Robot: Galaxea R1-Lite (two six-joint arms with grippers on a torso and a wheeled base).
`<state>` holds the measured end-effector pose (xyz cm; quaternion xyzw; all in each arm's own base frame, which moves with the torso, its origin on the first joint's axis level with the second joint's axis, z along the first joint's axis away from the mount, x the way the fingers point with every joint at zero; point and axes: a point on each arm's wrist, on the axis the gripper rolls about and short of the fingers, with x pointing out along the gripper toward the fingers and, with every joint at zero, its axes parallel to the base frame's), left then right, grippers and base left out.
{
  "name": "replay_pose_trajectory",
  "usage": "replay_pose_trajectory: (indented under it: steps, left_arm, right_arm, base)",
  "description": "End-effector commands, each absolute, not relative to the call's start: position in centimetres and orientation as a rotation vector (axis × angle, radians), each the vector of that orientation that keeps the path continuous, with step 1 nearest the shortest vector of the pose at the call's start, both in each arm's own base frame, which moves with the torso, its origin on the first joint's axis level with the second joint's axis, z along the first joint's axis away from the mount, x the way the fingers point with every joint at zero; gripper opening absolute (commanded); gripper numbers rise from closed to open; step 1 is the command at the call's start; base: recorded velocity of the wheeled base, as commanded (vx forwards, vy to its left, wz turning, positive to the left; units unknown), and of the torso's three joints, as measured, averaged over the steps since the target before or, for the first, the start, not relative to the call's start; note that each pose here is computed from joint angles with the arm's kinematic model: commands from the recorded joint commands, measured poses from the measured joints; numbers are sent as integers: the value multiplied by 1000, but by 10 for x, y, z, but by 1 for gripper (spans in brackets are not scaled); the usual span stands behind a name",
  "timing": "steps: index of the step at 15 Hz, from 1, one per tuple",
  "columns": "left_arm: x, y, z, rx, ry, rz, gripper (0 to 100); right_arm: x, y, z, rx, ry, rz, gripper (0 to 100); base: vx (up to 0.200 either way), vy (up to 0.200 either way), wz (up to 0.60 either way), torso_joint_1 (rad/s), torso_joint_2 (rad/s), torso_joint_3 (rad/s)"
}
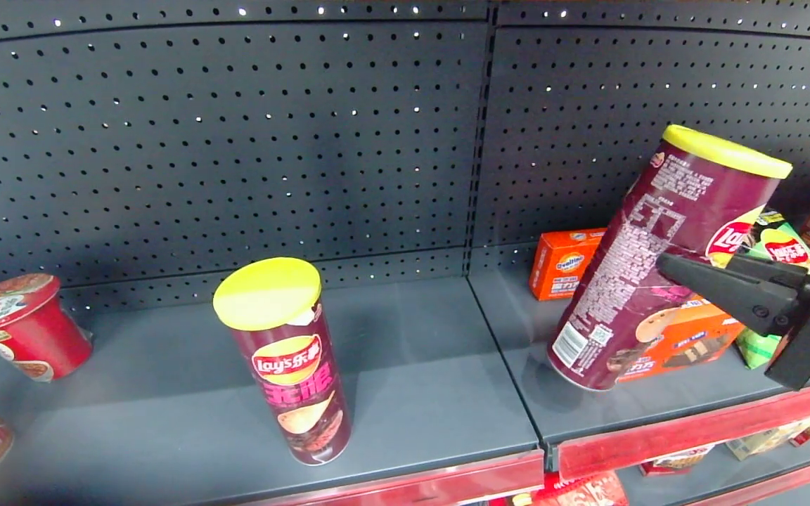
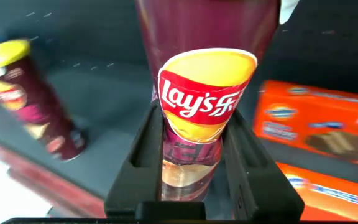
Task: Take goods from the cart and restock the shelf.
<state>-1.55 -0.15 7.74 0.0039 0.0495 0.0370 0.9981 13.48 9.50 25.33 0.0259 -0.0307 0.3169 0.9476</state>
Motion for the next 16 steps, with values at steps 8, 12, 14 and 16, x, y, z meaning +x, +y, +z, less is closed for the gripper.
replay_pose_trajectory:
  steps: [8, 12, 14, 16]
  left_arm:
    - [-15, -1, 77, 8, 102, 74, 100]
    - [-15, -1, 77, 8, 102, 74, 100]
    - [-15, -1, 77, 7, 103, 74, 100]
    - [-15, -1, 77, 8, 102, 74, 100]
  right_arm:
    - [138, 97, 255, 42, -31, 642, 0]
    - [142, 94, 245, 26, 5, 609, 0]
    - [146, 91, 242, 20, 14, 589, 0]
    - [157, 92, 238, -3, 26, 561, 0]
  base:
    - [0, 0, 525, 3, 0, 3]
    - [0, 0, 0, 0, 0, 0]
    - [0, 0, 0, 0, 0, 0]
    - [0, 0, 0, 0, 0, 0]
